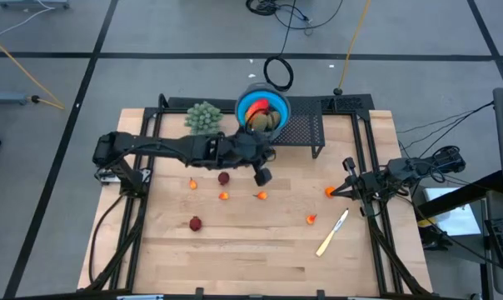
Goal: Pick & Place Fruit
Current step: Put the red pomegranate into the blue strainer bowl on the shelf
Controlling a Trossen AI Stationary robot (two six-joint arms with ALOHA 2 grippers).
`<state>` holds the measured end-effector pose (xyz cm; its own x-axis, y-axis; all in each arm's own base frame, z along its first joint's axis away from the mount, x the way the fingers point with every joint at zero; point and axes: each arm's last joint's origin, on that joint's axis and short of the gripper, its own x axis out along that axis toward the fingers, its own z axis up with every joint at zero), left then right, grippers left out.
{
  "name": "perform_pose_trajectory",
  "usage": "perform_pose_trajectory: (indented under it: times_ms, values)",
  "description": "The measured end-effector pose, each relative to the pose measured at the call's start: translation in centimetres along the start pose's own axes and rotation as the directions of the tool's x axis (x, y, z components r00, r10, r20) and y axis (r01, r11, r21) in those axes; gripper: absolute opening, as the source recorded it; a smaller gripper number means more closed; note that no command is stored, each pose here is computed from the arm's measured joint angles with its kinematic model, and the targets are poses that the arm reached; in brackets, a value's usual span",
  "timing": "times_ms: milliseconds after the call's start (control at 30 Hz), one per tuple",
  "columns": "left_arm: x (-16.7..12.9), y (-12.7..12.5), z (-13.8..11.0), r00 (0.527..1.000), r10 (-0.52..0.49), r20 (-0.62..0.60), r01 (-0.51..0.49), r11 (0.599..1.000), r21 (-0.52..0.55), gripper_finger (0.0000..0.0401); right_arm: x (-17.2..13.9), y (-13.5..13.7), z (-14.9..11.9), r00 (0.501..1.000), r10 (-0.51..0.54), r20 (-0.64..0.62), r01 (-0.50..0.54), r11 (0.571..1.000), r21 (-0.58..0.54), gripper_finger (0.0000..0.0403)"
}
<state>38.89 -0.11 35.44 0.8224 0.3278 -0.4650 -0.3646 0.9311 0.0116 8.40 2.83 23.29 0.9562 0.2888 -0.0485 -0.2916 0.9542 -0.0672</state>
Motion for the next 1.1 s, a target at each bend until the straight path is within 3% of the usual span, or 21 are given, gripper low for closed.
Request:
perform_pose_trajectory:
  times_ms: [367,767,1100]
  values:
    - [-0.9,-3.0,-1.3,0.996,-0.086,-0.033,0.083,0.993,-0.079,0.0003,0.0,0.0,-0.3,1.000,0.002,-0.028,-0.002,1.000,-0.001,0.0001]
    - [-0.7,-6.7,-8.9,0.966,-0.129,-0.223,0.060,0.954,-0.292,0.0004,0.0,0.1,-0.4,0.998,0.040,-0.041,-0.040,0.999,-0.001,0.0001]
    - [-1.9,-8.1,-12.3,0.937,-0.111,-0.330,0.004,0.951,-0.309,0.0002,-0.3,0.2,-0.3,0.998,0.055,-0.017,-0.055,0.998,0.001,0.0000]
